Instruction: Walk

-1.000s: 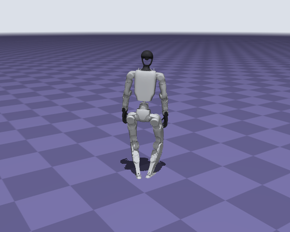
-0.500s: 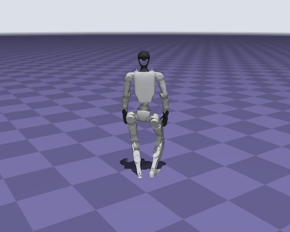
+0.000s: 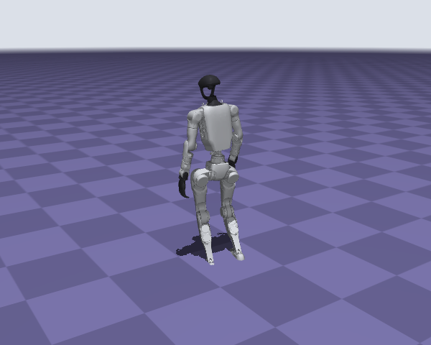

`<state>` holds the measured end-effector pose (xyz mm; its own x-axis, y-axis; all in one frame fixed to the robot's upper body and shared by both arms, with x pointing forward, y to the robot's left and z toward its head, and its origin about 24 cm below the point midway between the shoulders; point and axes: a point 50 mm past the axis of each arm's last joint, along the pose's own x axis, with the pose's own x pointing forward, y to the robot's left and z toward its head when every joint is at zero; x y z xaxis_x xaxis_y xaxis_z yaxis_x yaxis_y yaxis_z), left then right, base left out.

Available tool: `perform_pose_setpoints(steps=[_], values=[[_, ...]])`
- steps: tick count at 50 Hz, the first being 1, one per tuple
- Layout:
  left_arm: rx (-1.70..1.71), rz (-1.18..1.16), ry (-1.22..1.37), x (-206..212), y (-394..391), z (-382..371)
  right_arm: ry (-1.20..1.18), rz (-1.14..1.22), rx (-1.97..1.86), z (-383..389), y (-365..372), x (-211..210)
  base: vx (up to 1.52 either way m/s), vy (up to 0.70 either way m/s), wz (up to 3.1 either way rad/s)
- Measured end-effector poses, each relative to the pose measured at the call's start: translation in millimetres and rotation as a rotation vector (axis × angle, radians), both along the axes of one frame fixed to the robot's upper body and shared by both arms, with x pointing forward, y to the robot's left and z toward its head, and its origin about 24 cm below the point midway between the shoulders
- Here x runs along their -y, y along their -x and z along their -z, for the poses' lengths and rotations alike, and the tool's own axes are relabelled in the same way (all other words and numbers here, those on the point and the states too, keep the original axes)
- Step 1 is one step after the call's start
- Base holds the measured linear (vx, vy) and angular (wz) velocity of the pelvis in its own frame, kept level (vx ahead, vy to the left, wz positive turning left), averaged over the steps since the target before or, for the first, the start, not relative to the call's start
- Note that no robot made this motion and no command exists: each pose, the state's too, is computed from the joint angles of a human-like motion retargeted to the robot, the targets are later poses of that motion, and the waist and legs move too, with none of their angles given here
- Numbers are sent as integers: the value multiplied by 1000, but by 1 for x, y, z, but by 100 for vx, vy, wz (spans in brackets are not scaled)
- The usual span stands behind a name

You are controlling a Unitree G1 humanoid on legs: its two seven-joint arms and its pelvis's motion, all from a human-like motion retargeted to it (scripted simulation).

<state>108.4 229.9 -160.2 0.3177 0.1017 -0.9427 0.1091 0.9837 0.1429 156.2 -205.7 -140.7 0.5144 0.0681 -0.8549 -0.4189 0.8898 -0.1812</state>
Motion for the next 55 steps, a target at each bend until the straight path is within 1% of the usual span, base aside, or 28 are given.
perform_pose_setpoints(steps=[8, 12, 20, 30, 39, 47, 55], values=[[35, 6, 36, 9, -5, 0, -68, -7, -14, 3, 2, -18, -4, -12, 77], [96, 9, 52, 17, -21, -3, -75, 0, -35, 5, 6, -20, -3, -12, 54], [170, 48, 76, 34, -45, -9, -38, 5, -70, 8, 12, -12, -1, -6, 67], [135, 121, 65, 41, -38, -5, 21, 5, -99, 12, 22, -1, 5, 2, 21], [93, 137, 27, 35, -27, -2, 34, 55, -83, 11, 22, 2, 9, 9, 30], [48, 84, 16, 26, -23, -2, -16, 125, -82, 13, 22, -6, 17, 1, 32], [132, 21, -20, 10, -45, -12, -35, 157, -80, 14, 20, -12, 34, -7, -27]])
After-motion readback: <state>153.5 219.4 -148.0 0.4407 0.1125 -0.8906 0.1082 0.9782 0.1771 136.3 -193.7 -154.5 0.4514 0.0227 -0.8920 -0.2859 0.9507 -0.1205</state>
